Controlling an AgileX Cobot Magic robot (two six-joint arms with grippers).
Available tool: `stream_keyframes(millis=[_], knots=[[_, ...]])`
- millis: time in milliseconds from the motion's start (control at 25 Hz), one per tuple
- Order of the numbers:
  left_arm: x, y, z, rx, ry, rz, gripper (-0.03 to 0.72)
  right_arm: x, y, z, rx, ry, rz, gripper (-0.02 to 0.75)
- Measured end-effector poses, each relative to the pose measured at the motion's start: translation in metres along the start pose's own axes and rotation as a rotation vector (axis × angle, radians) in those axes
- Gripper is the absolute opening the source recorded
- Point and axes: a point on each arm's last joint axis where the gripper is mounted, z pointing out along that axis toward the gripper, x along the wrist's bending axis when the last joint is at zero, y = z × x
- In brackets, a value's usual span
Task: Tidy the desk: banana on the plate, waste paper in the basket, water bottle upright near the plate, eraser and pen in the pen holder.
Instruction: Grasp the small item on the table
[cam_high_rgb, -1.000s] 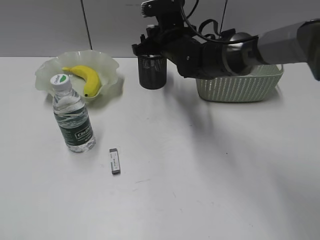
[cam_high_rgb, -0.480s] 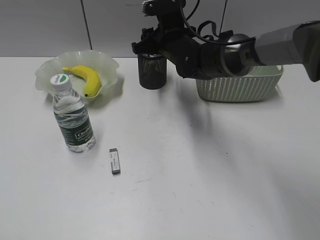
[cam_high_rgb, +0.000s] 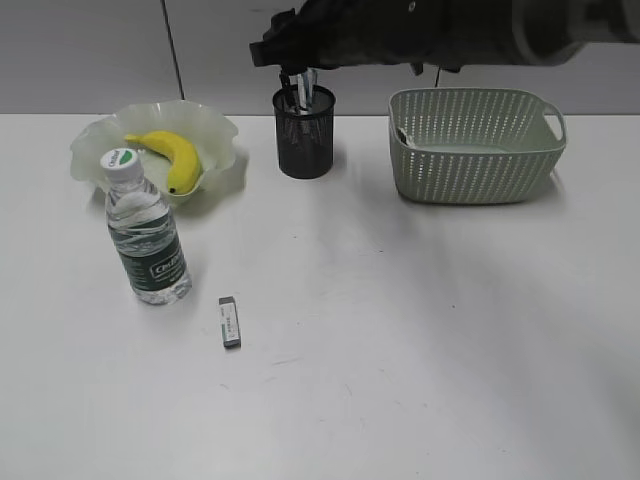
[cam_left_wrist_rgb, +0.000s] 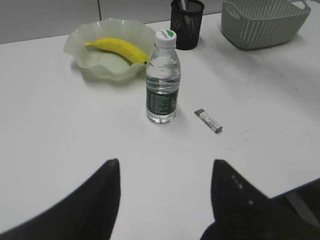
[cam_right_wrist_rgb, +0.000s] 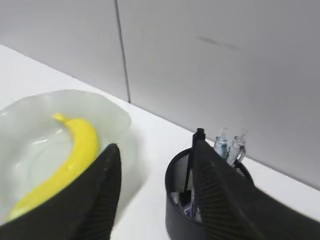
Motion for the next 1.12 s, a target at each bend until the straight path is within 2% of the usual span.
stream_keyframes(millis=[280, 360, 520, 640, 760, 920, 1120], knots=[[0.0, 0.0, 0.0, 0.0, 0.0, 0.0, 0.435, 0.014, 0.031, -0.049, 0.21, 0.158, 0.005, 0.384], [0.0, 0.0, 0.0, 0.0, 0.0, 0.0, 0.435, 0.015, 0.036, -0.065, 0.299, 0.179, 0.019, 0.396], [0.0, 0.0, 0.0, 0.0, 0.0, 0.0, 0.435, 0.008, 0.038, -0.096, 0.496, 0.102, 0.005, 0.41], [0.0, 0.0, 0.0, 0.0, 0.0, 0.0, 0.435, 0.0, 0.034, -0.119, 0.689, 0.042, -0.049, 0.413], [0.0, 0.0, 0.0, 0.0, 0.0, 0.0, 0.435, -0.003, 0.029, -0.143, 0.823, 0.021, -0.067, 0.413], [0.0, 0.0, 0.0, 0.0, 0.0, 0.0, 0.435, -0.006, 0.01, -0.178, 0.918, 0.005, -0.085, 0.413], [0.0, 0.0, 0.0, 0.0, 0.0, 0.0, 0.435, -0.009, -0.015, -0.24, 0.95, 0.005, -0.087, 0.413]])
